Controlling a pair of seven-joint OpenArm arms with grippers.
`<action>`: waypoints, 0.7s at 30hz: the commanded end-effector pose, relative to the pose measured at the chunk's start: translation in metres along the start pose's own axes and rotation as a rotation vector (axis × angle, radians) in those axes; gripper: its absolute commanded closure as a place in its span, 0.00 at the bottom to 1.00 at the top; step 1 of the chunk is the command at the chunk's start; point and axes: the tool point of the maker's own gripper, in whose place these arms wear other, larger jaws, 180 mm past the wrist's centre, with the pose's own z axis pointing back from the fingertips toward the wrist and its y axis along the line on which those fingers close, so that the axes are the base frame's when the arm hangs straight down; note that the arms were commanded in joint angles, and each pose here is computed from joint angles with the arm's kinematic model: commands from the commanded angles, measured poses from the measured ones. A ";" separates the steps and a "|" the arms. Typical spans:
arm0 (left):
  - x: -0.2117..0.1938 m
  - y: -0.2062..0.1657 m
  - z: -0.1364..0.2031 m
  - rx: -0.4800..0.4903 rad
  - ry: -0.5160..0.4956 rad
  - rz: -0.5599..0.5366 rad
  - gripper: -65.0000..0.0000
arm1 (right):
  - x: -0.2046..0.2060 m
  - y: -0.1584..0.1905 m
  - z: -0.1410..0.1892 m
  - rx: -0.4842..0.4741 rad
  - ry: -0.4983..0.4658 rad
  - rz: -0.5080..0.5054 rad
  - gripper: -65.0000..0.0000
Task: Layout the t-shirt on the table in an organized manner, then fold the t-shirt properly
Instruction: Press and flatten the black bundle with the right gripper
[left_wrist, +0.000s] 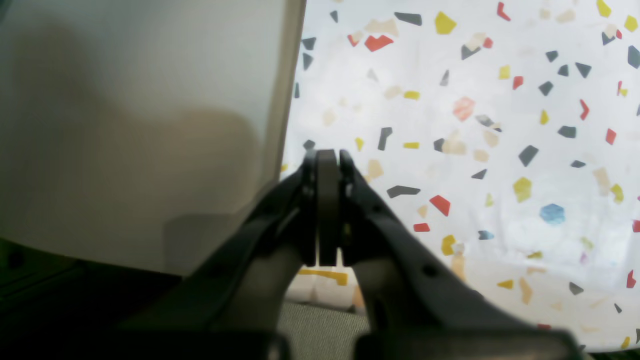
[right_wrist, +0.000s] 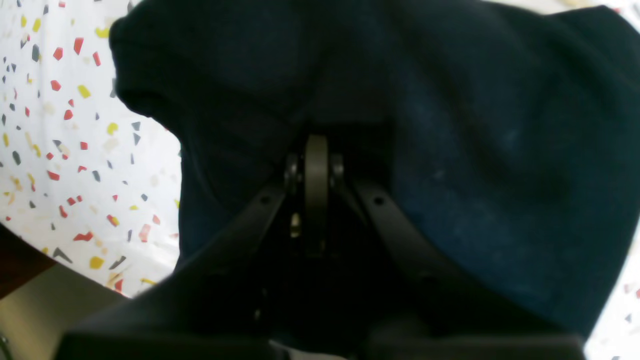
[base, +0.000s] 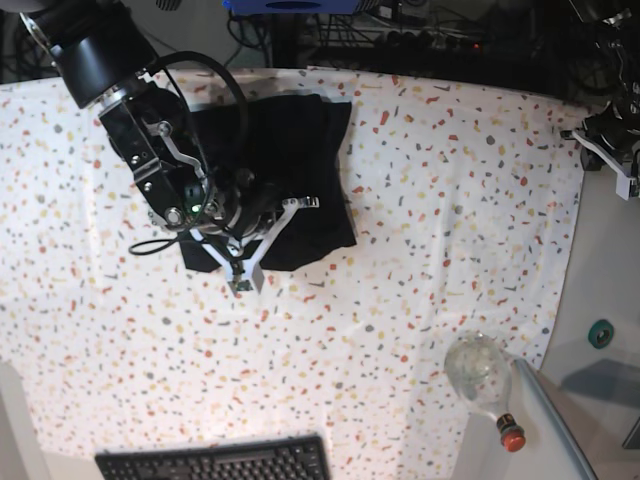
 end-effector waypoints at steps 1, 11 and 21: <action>0.016 0.009 0.005 0.014 -0.044 -0.017 1.00 | 0.007 0.022 0.001 0.046 -0.021 0.037 1.00; 0.012 -0.023 -0.005 -0.059 -0.007 -0.101 1.00 | 0.016 0.050 0.005 0.086 -0.039 0.108 1.00; 0.013 -0.100 -0.009 -0.202 -0.029 -0.184 1.00 | -0.011 0.053 0.046 0.110 -0.014 0.057 1.00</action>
